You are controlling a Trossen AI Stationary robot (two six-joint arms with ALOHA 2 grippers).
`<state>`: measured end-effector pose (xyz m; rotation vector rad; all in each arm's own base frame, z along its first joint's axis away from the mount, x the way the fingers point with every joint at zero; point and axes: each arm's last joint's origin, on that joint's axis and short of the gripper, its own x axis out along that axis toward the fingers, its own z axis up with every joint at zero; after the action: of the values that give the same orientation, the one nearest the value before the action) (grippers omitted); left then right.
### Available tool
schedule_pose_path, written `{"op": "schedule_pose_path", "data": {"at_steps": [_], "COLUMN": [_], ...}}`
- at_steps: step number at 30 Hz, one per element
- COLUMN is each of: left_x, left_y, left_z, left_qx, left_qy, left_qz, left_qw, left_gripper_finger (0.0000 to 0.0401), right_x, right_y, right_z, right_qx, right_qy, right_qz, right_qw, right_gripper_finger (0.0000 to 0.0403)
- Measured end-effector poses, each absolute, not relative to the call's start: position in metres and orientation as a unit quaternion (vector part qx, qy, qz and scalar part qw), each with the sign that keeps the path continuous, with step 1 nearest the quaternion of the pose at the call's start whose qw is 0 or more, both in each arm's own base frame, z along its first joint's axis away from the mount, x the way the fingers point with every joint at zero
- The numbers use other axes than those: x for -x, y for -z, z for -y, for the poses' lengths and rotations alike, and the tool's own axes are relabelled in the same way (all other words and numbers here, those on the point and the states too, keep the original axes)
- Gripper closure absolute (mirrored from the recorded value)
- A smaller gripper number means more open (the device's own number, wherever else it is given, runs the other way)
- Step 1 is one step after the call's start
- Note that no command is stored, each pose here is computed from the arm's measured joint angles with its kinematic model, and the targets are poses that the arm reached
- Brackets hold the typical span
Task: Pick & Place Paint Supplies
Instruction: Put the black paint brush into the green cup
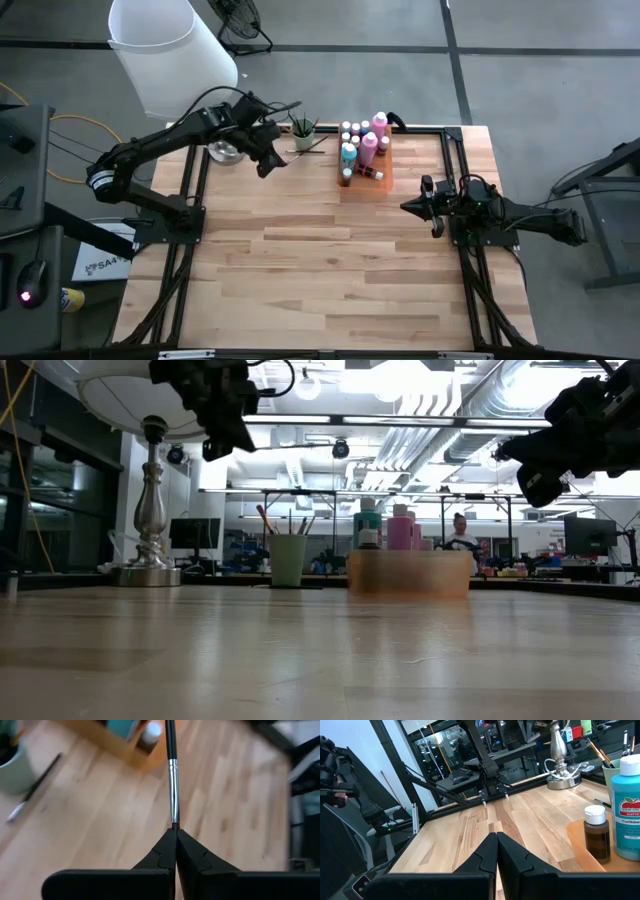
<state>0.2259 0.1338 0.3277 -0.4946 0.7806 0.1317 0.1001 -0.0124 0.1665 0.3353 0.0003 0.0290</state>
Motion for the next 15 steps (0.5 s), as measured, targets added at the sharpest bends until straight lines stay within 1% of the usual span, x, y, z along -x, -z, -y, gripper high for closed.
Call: {"op": "schedule_pose_path", "data": {"at_steps": [5, 12, 15], "left_x": [-0.228, -0.234, -0.242], "left_y": [-0.329, -0.3, -0.288], "left_z": [-0.135, -0.115, -0.108], "left_qx": [0.27, 0.305, 0.324], "left_qy": [-0.036, 0.0, 0.014], "left_qz": [-0.35, -0.349, -0.321], "left_qw": [0.896, 0.886, 0.89], "left_gripper_finger": [0.0401, 0.0401, 0.0401], "right_x": [-0.1, -0.1, -0.1], "right_y": [-0.167, -0.167, -0.167], "right_z": [0.012, 0.012, 0.012], "right_qx": [-0.167, -0.167, -0.167], "right_qy": [-0.014, -0.014, -0.014], "right_qz": [0.0, 0.0, 0.0], "right_qw": [0.986, 0.986, 0.986], "right_gripper_finger": [0.0401, 0.0401, 0.0401]}}
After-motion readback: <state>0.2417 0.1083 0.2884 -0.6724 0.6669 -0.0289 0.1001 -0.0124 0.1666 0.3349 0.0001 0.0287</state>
